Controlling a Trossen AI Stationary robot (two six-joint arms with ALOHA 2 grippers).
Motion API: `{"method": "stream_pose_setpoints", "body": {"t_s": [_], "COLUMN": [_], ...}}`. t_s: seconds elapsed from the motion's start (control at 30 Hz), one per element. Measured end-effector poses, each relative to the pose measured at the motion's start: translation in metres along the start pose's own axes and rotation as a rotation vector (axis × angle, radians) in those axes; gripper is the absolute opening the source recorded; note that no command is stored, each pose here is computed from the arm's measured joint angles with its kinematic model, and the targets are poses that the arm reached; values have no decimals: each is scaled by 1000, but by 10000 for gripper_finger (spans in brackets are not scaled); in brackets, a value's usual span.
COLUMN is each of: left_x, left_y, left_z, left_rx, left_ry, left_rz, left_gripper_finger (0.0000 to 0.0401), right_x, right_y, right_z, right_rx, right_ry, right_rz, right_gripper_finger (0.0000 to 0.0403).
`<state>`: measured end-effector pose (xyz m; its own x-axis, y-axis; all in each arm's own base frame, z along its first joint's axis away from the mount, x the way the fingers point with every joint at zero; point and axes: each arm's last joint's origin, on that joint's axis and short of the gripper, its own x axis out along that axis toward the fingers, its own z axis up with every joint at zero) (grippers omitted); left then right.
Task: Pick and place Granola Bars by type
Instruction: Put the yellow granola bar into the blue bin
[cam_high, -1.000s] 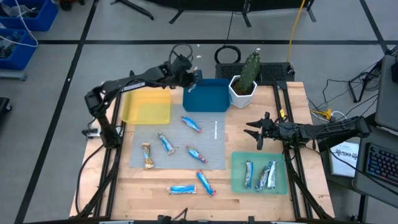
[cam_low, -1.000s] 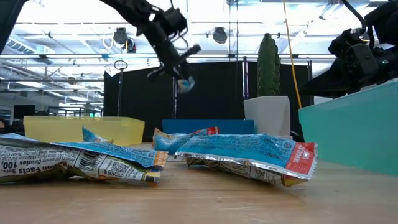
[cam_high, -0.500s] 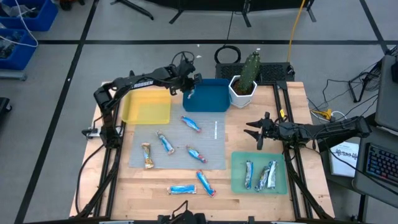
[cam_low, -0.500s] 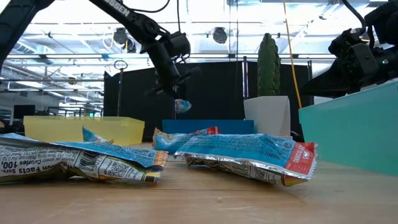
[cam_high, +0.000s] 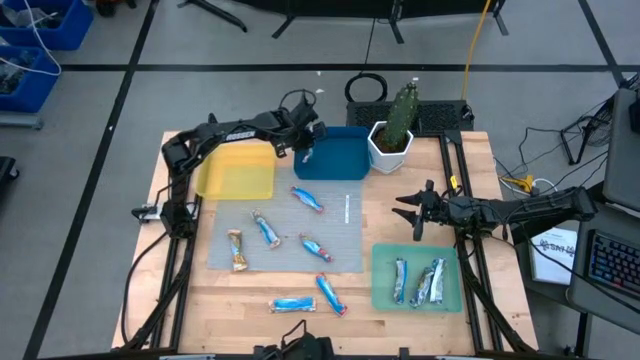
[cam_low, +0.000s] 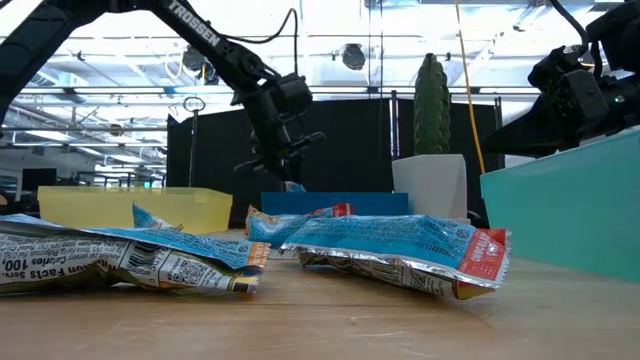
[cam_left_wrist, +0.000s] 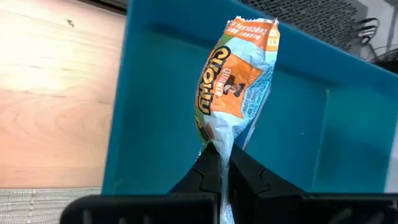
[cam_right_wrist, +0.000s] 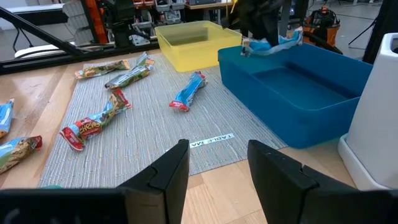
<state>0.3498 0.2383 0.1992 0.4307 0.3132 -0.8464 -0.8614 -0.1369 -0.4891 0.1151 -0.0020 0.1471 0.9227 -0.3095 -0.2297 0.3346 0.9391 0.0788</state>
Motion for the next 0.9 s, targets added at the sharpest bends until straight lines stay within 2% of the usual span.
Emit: {"method": "stream_pose_setpoints", "body": {"t_s": [0.37, 0.9], "left_x": [1, 16], "left_y": [4, 25], "left_z": [1, -15], "left_rx": [-42, -70], "left_ry": [-27, -5], "left_rz": [35, 100], "left_gripper_finger": [10, 10], "right_x": [0, 0], "right_y": [0, 0], "right_z": [0, 0], "right_rx": [0, 0], "right_ry": [0, 0], "right_rz": [0, 0], "right_gripper_finger": [157, 157]}}
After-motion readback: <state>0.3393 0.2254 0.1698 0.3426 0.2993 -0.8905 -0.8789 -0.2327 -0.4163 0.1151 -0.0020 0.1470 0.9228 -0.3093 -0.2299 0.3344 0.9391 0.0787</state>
